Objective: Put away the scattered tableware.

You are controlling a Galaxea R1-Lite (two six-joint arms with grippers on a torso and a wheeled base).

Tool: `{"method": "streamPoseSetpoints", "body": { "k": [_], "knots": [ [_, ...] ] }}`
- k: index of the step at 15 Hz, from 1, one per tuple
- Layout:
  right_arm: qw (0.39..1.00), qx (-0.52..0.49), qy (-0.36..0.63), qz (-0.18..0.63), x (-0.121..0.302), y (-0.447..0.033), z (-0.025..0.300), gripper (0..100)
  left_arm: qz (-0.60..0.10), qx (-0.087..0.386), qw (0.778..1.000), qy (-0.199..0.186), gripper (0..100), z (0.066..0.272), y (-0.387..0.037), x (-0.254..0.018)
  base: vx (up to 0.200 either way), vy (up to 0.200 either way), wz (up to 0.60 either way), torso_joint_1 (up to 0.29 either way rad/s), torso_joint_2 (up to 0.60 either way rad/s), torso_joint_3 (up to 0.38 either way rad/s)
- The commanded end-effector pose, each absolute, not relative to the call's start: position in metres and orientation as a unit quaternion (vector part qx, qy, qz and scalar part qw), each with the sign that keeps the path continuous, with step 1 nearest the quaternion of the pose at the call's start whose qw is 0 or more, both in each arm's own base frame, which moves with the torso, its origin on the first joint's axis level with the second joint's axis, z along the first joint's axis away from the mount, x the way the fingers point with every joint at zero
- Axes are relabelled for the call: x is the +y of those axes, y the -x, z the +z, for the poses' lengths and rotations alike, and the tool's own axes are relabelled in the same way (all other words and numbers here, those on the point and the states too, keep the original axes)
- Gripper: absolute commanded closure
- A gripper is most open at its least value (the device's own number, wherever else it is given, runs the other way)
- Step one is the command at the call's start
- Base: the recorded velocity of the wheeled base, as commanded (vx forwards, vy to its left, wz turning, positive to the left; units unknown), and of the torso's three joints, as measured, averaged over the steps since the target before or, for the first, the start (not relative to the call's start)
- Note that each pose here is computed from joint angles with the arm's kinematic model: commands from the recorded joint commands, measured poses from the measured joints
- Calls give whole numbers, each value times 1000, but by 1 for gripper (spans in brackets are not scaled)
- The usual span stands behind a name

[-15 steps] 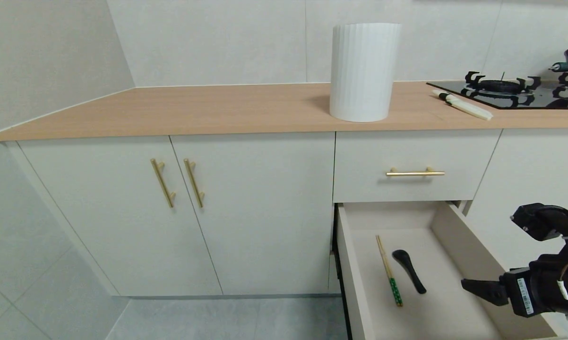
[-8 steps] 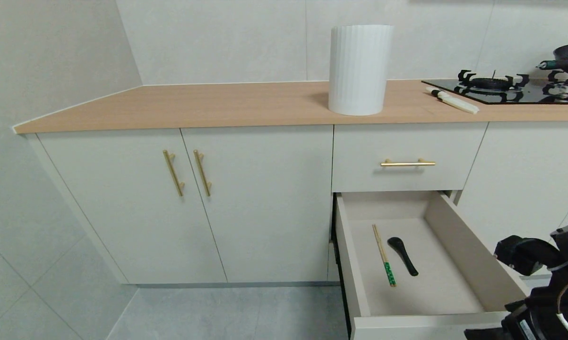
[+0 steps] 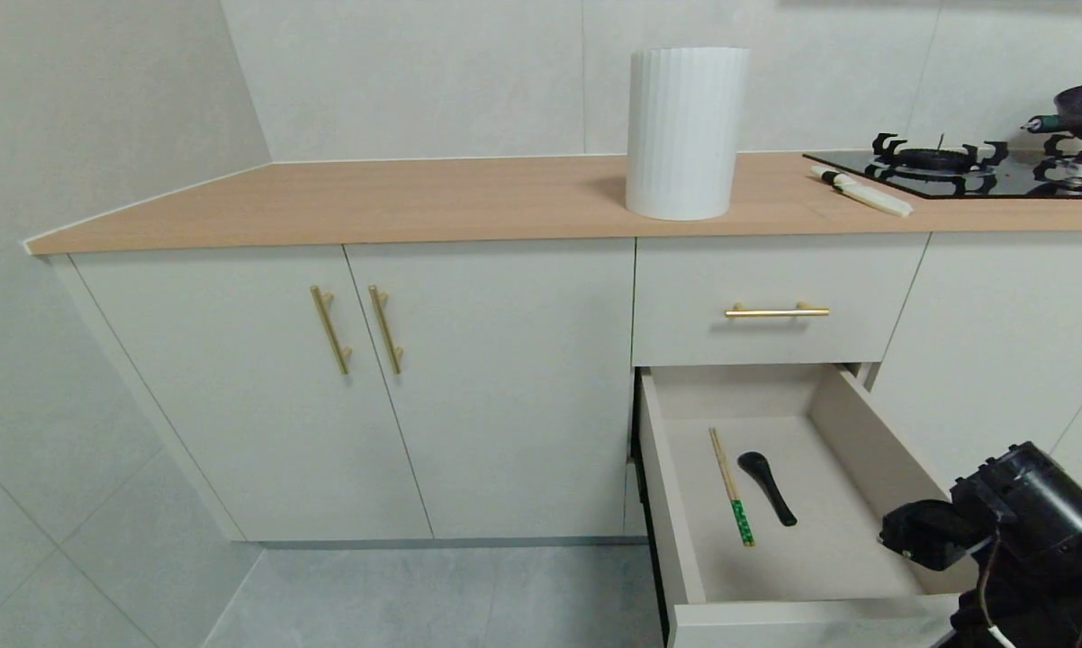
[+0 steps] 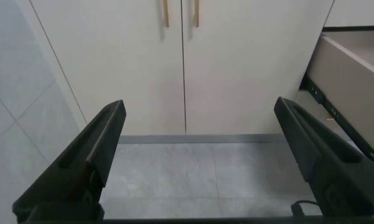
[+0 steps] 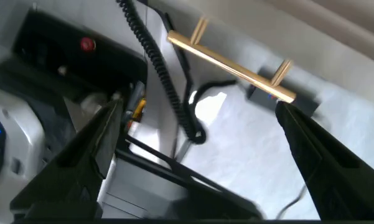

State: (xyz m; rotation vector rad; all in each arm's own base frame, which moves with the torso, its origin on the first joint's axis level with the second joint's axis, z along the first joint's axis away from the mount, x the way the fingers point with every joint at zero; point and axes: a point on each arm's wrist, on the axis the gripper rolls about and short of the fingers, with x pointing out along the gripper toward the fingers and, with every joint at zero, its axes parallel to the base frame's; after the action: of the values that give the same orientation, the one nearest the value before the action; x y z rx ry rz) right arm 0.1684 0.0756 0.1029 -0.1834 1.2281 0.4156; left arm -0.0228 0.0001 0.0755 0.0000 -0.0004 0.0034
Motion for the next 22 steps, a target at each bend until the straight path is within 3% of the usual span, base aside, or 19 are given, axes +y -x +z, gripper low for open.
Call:
{"method": "streamPoseSetpoints", "body": {
  "k": [1, 8, 17, 22],
  "knots": [
    [783, 594, 73, 169, 81, -182, 93, 0, 2, 0, 1000, 0, 0, 75, 23, 0, 0, 0, 0, 0, 0, 0],
    [809, 584, 27, 61, 91, -211, 90, 0, 2, 0, 1000, 0, 0, 75, 23, 0, 0, 0, 0, 0, 0, 0],
    [842, 538, 7, 36, 92, -242, 80, 0, 2, 0, 1000, 0, 0, 75, 23, 0, 0, 0, 0, 0, 0, 0],
    [862, 507, -14, 21, 95, -292, 80, 0, 2, 0, 1000, 0, 0, 75, 23, 0, 0, 0, 0, 0, 0, 0]
  ]
}}
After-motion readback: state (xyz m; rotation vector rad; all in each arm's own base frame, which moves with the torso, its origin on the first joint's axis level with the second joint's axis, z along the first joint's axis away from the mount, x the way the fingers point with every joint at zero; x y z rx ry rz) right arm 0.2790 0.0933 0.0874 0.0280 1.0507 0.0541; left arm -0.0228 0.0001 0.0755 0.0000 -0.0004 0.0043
